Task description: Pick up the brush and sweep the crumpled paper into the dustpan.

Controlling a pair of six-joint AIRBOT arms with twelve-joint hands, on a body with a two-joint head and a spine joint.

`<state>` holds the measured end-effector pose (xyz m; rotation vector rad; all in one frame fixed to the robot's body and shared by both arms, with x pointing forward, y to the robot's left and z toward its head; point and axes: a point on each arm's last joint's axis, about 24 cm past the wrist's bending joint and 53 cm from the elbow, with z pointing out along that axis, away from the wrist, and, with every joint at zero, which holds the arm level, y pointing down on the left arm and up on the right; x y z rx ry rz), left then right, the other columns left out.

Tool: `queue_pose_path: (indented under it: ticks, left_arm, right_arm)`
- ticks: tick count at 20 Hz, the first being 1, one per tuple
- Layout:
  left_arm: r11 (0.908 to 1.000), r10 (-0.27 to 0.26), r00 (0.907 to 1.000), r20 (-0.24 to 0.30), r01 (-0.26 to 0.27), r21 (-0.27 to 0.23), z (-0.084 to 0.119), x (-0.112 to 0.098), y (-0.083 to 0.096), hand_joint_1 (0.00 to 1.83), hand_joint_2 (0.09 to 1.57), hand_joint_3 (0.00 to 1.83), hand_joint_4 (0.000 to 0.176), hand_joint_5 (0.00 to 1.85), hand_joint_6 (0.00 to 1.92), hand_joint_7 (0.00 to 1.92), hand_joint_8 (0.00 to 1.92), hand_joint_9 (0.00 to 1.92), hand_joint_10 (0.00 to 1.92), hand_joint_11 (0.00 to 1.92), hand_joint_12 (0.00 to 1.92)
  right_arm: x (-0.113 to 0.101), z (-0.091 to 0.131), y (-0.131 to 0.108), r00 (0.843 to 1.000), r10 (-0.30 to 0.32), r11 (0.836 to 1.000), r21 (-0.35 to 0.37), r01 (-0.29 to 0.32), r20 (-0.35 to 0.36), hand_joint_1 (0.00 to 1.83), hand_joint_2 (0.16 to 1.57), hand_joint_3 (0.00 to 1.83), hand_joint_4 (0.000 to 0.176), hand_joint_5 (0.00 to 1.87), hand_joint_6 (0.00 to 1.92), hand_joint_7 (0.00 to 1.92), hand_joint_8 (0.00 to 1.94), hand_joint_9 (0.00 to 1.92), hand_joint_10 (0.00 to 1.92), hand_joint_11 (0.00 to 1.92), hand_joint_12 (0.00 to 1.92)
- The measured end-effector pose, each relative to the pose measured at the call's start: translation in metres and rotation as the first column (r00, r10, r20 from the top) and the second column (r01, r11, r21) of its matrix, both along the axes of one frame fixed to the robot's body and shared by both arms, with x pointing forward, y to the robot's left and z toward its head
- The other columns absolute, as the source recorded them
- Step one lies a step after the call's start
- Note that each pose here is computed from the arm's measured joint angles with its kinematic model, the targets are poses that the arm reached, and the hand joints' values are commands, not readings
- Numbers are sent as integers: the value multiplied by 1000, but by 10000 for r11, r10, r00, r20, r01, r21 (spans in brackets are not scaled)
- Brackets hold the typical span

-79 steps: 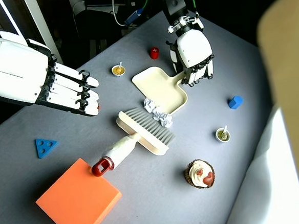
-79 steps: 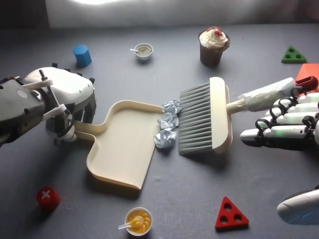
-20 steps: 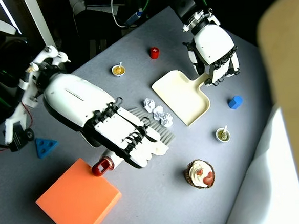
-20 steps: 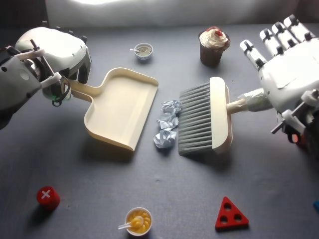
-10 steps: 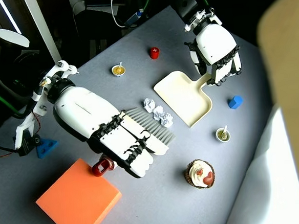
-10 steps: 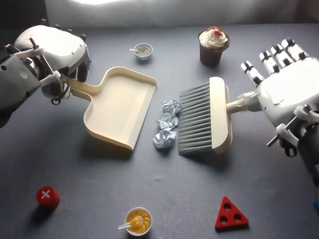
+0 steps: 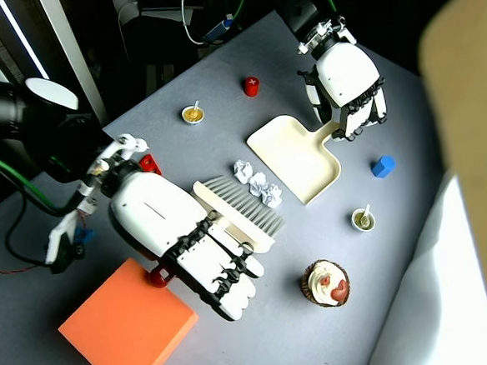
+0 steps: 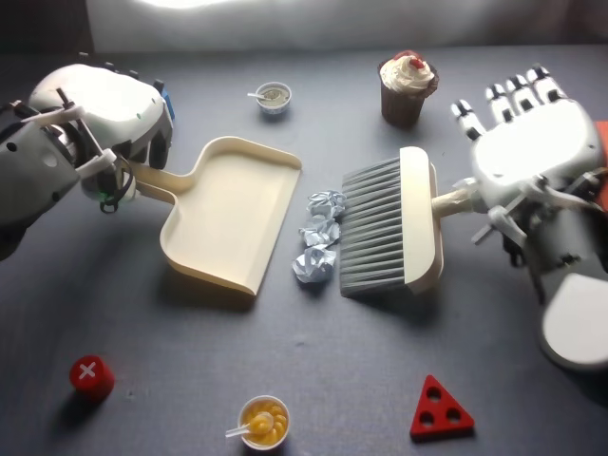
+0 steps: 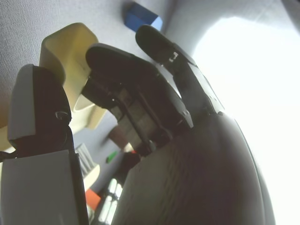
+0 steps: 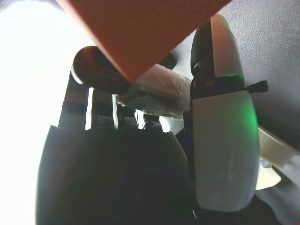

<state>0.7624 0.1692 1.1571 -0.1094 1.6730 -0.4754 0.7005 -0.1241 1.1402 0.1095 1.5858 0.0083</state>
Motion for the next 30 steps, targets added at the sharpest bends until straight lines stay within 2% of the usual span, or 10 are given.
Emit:
queue_pose_path:
  ticks: [4,7,9,13,14,15,16,19,21,30]
  left_arm:
    - [10000,-15,10000,-6,15,-32,0,0,-1,1294,1071,8,0,975,832,1167,797,941,841,517,1122]
    - [10000,-30,10000,9,30,-18,0,0,-2,1369,1072,10,0,983,780,1153,747,942,1160,522,1163]
    - [10000,-28,10000,3,28,-41,0,0,-2,1390,1077,1,0,968,795,1177,696,936,1230,513,1128]
    - [10000,-13,10000,13,13,-38,0,0,-1,1391,1076,1,0,967,797,1181,689,936,1232,514,1124]
    - [10000,0,10000,21,0,-35,0,1,0,1388,1088,1,0,914,864,1162,719,933,1245,496,1122]
    - [10000,24,10000,27,-24,-24,1,1,1,1388,1089,0,0,924,855,1166,719,914,1263,483,1156]
    - [10000,38,10000,33,-38,-19,1,2,2,1388,1088,0,0,927,848,1165,729,914,1257,486,1169]
    - [10000,38,10000,46,-38,-33,2,2,1,1385,1100,0,0,869,940,1134,763,923,1255,487,1134]
    - [10000,42,10000,60,-42,-43,2,2,1,1385,1100,0,0,863,949,1146,741,920,1260,511,1133]
    - [9998,155,9997,195,-153,-86,9,6,6,1387,1091,0,0,894,914,1156,729,934,1226,487,1081]
  right_arm:
    - [10,9,6,9997,-89,9996,285,82,245,1277,1052,0,0,373,15,435,14,434,18,380,83]
    - [11,6,9,9998,-88,9992,381,81,164,1310,1051,2,0,698,15,864,19,866,16,689,319]
    - [11,4,10,9999,-59,9991,421,54,111,1280,1087,5,0,952,610,1055,969,1034,31,658,684]
    - [7,4,9,10000,23,9991,419,-26,77,1257,1110,0,0,946,797,1032,1078,1052,31,603,832]
    - [7,2,6,10000,4,9994,356,-5,45,1254,1146,0,0,1060,590,889,1356,864,779,474,1361]
    - [8,0,5,10000,-23,9994,331,22,26,1295,1037,0,0,970,1012,827,1824,778,1693,647,1809]
    - [10,0,3,10000,-63,9995,312,62,40,1298,1005,0,0,926,1859,941,1936,935,1912,845,1917]
    - [11,1,2,9999,-95,9995,291,93,77,1310,1044,1,0,971,1921,1033,1941,1099,1921,1045,1921]
    - [11,0,2,10000,-55,9995,316,55,17,1360,1143,0,161,948,1921,1044,1941,1196,1921,1179,1921]
    - [8,1,-7,9998,30,9988,484,-21,-186,1643,1165,0,176,898,1921,890,1941,909,1921,1038,1921]
